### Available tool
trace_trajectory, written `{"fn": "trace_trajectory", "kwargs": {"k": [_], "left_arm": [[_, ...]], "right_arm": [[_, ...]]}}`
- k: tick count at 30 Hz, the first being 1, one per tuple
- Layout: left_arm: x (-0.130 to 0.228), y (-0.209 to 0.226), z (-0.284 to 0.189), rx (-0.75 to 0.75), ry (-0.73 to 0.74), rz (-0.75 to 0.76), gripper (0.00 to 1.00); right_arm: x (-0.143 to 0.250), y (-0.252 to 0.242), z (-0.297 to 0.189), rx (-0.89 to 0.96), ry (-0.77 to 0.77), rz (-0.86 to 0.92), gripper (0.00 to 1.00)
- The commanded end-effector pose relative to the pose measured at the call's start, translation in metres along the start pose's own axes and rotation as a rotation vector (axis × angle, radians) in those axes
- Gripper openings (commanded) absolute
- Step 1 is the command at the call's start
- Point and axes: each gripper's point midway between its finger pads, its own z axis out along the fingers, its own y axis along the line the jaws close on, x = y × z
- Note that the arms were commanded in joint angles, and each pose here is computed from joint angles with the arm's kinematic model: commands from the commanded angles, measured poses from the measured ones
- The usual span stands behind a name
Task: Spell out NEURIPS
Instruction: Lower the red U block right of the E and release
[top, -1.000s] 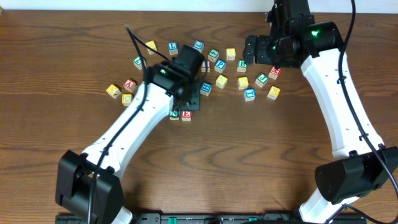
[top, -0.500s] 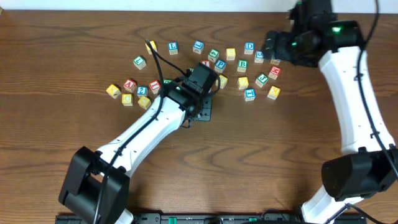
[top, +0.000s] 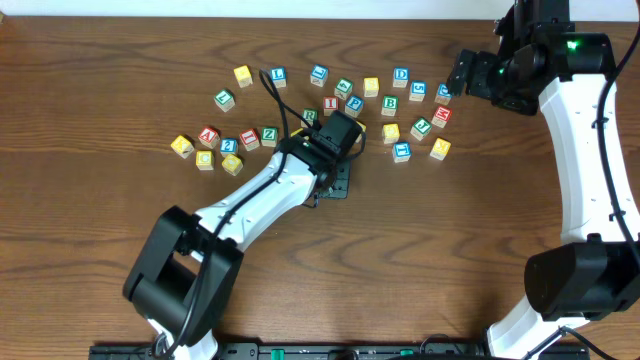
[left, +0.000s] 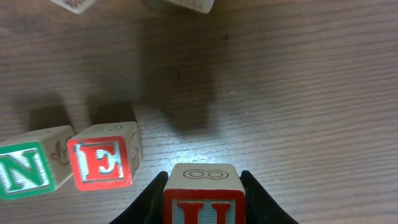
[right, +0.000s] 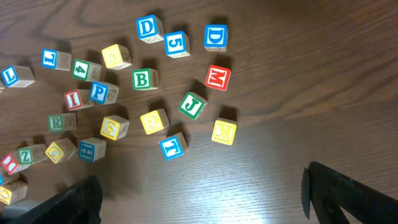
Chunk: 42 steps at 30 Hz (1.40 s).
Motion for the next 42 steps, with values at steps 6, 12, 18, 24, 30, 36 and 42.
{"fn": "trace_trajectory", "kwargs": {"k": [6, 12, 18, 24, 30, 36, 42], "left_arm": [[0.002, 0.003, 0.023, -0.026, 0.012, -0.02, 0.23], [0.003, 0.008, 0.032, -0.056, 0.016, -0.059, 0.23], [0.0, 0.014, 0.031, -0.088, -0.005, -0.101, 0.23], [-0.003, 0.014, 0.032, -0.089, -0.017, -0.104, 0.23], [-0.002, 0.014, 0.035, -0.091, -0.015, -0.103, 0.23], [0.004, 0.017, 0.049, -0.109, 0.014, -0.101, 0.23], [0.005, 0.017, 0.054, -0.112, 0.019, -0.104, 0.24]], "right_arm": [[0.0, 0.001, -0.004, -0.01, -0.003, -0.014, 0.99], [0.001, 0.001, -0.004, -0.008, 0.002, -0.014, 0.99], [0.002, 0.001, -0.004, -0.007, 0.006, -0.014, 0.99], [0.002, 0.001, -0.004, -0.007, 0.006, -0.014, 0.99], [0.003, 0.0, -0.004, -0.005, 0.011, -0.013, 0.99], [0.005, 0.0, -0.004, -0.003, 0.019, -0.012, 0.99], [0.005, 0.0, -0.004, -0.003, 0.019, -0.012, 0.99]]}}
